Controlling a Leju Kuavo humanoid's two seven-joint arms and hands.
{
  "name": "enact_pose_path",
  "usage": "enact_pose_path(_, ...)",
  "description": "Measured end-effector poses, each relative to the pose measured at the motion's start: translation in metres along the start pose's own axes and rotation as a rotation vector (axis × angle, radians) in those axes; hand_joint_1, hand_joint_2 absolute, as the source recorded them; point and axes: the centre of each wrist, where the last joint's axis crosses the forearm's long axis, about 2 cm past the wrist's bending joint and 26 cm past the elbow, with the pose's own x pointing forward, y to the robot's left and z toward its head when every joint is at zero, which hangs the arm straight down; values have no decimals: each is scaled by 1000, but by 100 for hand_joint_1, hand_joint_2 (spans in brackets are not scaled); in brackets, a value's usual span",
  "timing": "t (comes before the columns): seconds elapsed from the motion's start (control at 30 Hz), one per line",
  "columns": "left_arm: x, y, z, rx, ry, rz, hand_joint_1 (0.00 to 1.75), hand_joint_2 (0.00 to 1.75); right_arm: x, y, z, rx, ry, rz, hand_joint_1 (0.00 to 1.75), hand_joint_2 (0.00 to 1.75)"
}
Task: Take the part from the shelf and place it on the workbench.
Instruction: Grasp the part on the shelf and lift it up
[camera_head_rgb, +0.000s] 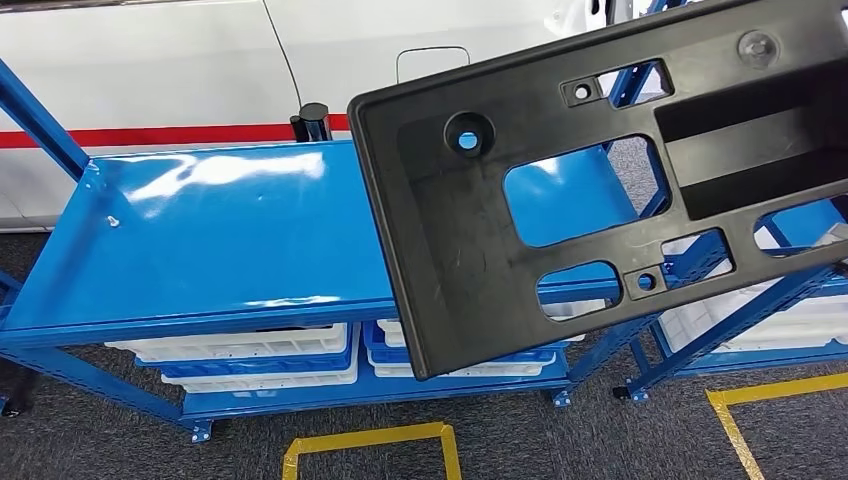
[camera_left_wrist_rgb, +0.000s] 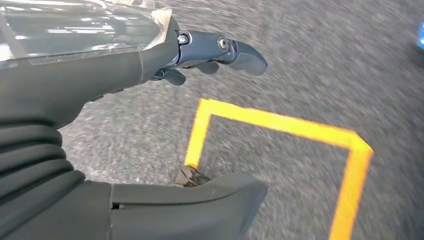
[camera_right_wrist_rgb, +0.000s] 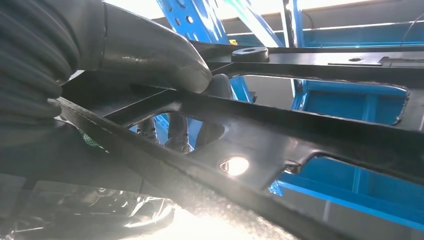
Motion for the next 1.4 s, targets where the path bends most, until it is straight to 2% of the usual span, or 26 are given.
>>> enact_pose_path(0.17, -1, -2, 2, 48, 36, 7, 0, 175, 9, 7, 4, -4, 11, -27, 175, 175)
enact_pose_path(0.43, -2, -4, 4, 32, 23, 20, 0, 175, 21, 15, 11, -5, 34, -70, 175, 175)
enact_pose_path(0.6, -2, -6, 4, -7, -5, 64, 0, 175, 31, 16, 30, -5, 36, -104, 175, 175)
enact_pose_path(0.97, -2, -1, 3, 41, 20, 65, 0, 175, 61, 11, 66, 41, 28, -186, 175, 175)
enact_pose_path(1.4, -1, 1, 2, 74, 28, 54, 0, 175, 70, 10, 82, 50, 70, -201, 175, 175)
